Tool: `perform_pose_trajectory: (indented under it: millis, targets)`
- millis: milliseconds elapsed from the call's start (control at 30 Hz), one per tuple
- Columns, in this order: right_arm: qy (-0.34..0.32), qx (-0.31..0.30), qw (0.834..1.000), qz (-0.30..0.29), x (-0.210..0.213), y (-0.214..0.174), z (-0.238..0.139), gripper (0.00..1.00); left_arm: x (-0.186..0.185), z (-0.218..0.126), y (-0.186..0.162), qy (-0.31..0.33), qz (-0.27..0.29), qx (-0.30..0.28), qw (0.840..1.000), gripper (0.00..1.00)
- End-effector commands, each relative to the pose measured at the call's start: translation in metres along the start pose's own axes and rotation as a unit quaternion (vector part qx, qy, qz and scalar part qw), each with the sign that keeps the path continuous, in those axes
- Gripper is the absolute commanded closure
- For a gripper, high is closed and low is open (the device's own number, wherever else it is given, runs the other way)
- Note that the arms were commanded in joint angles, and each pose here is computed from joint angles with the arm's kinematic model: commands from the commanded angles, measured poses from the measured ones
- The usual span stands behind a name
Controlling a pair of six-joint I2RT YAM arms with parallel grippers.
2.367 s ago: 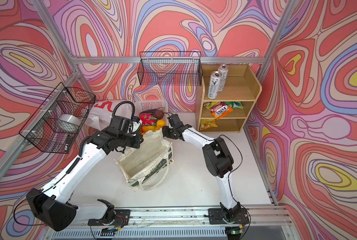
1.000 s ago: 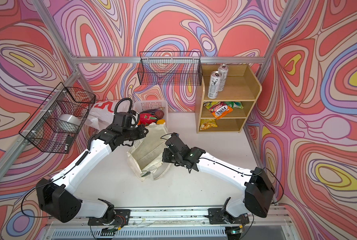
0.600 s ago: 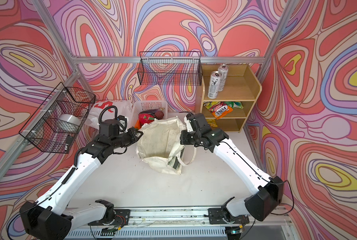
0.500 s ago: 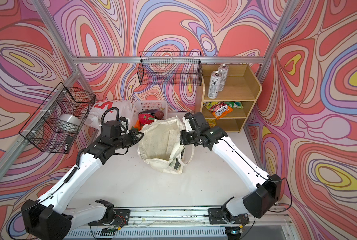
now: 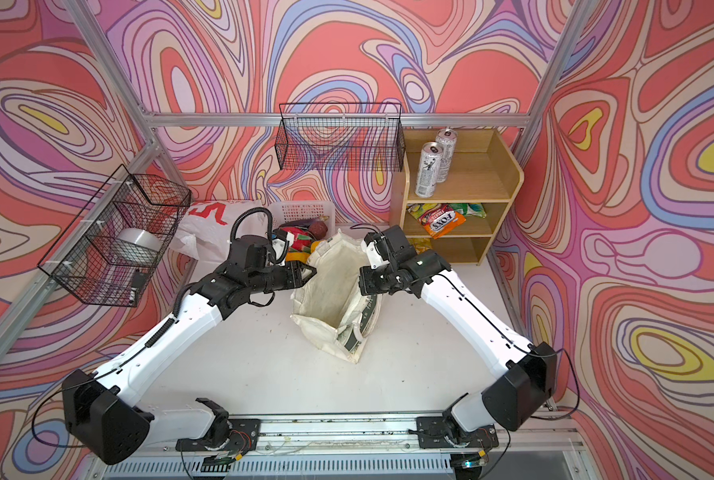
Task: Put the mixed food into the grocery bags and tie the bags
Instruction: 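Pull the tote bag open and upright with both grippers holding its rims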
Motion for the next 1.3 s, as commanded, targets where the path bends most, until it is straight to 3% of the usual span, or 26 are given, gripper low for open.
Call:
perform_pose_trajectory:
  millis: [0, 300, 367, 433, 567, 867, 1267]
  targets:
    - [-0.003, -0.015, 1.0, -0.015, 0.001, 0.005, -0.009, 1.0, -0.007, 0.003, -0.005, 0.003, 0.047, 0.031, 0.998, 0.63]
    - [-0.003, -0.015, 1.0, -0.013, 0.0, 0.003, -0.011, 1.0, 0.0, 0.024, -0.002, 0.038, 0.081, 0.055, 0.994, 0.63]
    - [-0.004, -0.016, 1.0, -0.012, 0.0, 0.002, -0.011, 1.0, 0.001, 0.03, -0.001, 0.04, 0.088, 0.063, 0.993, 0.78]
    - [-0.005, -0.015, 1.0, -0.011, -0.001, 0.001, -0.012, 1.0, 0.001, 0.034, -0.003, 0.038, 0.09, 0.072, 0.993, 1.0]
    - [-0.014, -0.011, 1.0, -0.014, 0.0, 0.003, -0.019, 1.0, -0.005, 0.025, -0.007, 0.037, 0.077, 0.063, 0.994, 1.0]
    - [-0.007, 0.008, 0.998, -0.07, 0.038, 0.016, -0.009, 1.0, 0.001, -0.017, -0.007, 0.086, -0.022, -0.044, 0.995, 1.0]
    - [-0.08, 0.033, 0.992, -0.093, 0.016, 0.009, 0.005, 1.0, 0.013, 0.004, -0.012, 0.107, -0.028, -0.022, 0.994, 1.0]
Point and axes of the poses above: each gripper's point midway between its finger pads, its own z axis out along the fingers, its own x axis along the line the jaws close on, y = z × x, the point moved 3 cm from there along -z, back along the fingers, and after that the axes turned 2 degrees about z, right-handed, at the moved point
